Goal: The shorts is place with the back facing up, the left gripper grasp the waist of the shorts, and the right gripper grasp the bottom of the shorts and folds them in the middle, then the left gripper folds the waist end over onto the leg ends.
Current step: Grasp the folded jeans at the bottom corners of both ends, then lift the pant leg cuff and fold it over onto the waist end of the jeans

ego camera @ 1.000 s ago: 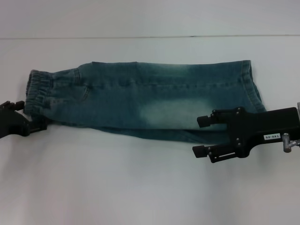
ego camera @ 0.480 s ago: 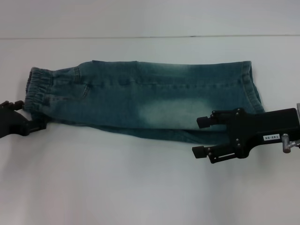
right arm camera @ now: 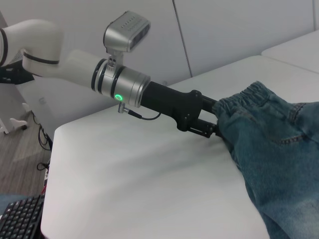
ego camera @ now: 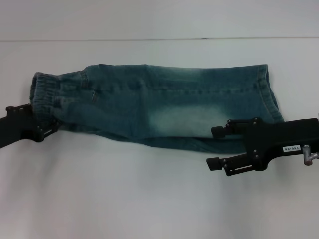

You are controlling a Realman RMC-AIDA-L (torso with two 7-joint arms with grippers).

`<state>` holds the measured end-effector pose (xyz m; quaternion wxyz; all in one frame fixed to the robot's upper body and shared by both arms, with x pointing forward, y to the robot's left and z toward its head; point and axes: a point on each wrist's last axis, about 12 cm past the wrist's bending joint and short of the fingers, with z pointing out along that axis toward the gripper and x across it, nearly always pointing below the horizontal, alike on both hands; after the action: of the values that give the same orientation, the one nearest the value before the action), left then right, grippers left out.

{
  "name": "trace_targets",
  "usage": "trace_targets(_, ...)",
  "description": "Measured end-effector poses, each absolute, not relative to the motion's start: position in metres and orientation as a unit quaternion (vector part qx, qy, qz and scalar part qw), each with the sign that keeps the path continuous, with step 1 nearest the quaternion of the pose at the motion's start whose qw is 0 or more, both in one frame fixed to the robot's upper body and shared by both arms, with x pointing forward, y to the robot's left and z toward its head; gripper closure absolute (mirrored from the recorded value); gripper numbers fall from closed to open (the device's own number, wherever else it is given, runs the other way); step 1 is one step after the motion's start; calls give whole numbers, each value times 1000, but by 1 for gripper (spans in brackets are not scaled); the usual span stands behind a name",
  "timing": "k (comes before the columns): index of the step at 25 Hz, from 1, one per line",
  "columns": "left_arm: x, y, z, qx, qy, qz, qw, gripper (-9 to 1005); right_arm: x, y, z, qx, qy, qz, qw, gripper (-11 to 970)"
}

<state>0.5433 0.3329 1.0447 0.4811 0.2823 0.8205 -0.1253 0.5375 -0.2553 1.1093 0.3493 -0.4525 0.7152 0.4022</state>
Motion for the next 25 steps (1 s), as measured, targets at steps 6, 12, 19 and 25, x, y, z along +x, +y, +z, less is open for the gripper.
trace_targets(6,545,328,1050,302,807,-132,491,444,534,-258,1108,-443,715,407,356,117)
trace_targets(12,555,326,1065,317,803,-126,489,811,535,-267,1105,-427,718,385,393,127)
trace_targets(19,577,320,1103,341,818,-104,451,940,547,-268,1091,-383,732,358,435,139)
trace_targets(25,595,304,1148,354,816,-121,441,929,558,-255,1075,-356,732,341,471,418)
